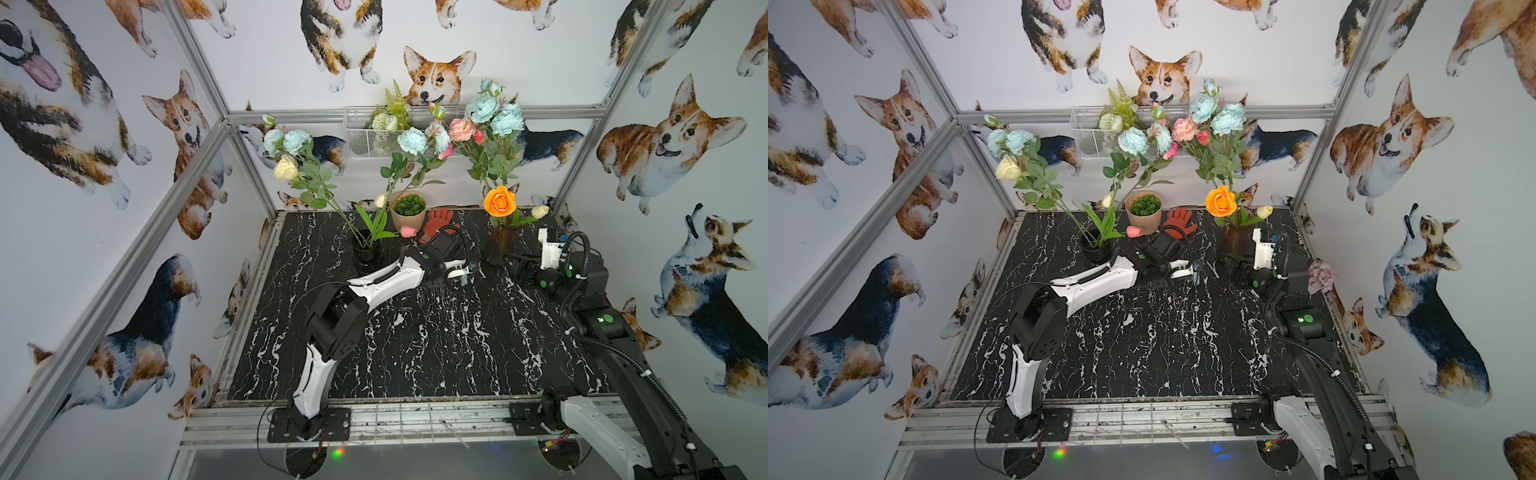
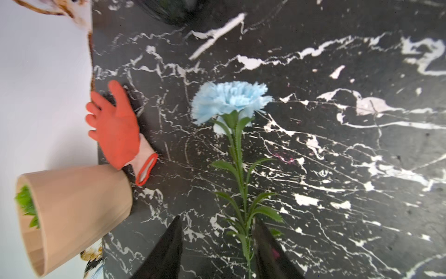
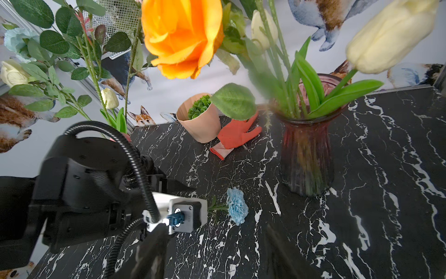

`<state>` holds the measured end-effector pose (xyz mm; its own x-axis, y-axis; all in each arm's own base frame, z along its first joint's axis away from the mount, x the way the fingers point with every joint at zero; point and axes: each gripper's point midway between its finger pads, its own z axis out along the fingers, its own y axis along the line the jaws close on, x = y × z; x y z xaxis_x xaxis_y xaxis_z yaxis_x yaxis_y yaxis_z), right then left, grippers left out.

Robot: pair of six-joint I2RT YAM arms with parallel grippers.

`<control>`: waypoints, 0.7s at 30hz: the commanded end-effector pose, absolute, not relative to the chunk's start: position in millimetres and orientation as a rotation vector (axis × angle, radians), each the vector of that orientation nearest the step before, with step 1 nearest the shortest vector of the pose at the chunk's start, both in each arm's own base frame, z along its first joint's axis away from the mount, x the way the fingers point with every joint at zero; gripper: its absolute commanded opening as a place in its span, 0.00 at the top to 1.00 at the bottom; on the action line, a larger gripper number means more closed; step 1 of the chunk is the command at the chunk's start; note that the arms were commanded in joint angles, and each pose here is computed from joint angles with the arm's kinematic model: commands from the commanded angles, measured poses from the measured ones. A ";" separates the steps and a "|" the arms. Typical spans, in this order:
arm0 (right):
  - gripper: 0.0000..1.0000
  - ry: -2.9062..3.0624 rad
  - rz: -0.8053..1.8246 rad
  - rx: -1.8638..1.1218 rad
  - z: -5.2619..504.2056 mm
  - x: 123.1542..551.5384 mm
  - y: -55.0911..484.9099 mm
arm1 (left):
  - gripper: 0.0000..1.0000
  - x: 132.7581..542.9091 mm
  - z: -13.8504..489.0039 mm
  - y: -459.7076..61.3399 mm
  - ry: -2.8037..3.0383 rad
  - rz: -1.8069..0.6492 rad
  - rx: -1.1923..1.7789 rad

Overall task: Pick out blue flowers from the vase
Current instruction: Place the flower at the center of the board.

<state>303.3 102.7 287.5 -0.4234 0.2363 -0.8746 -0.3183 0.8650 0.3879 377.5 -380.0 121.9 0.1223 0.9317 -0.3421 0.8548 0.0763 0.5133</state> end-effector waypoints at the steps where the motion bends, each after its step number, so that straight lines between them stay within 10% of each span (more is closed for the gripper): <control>1: 0.34 1.874 0.658 -0.077 300.1 306.0 108.3 | 0.50 381.0 167.6 -378.7 1.721 0.079 1.585; 9: 0.36 1.958 0.684 -0.140 258.6 309.3 120.6 | 0.50 368.5 275.6 -302.6 1.713 -0.421 0.922; 21: 0.36 2.002 0.680 -0.378 232.6 312.9 191.0 | 0.46 390.3 320.1 -163.4 1.725 -0.393 0.452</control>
<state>302.4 178.7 217.8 -0.5601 0.0087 -0.8284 -0.4831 0.8089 0.3352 379.8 -186.6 310.3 -0.1713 0.1801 -0.9686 0.5535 0.8310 0.0567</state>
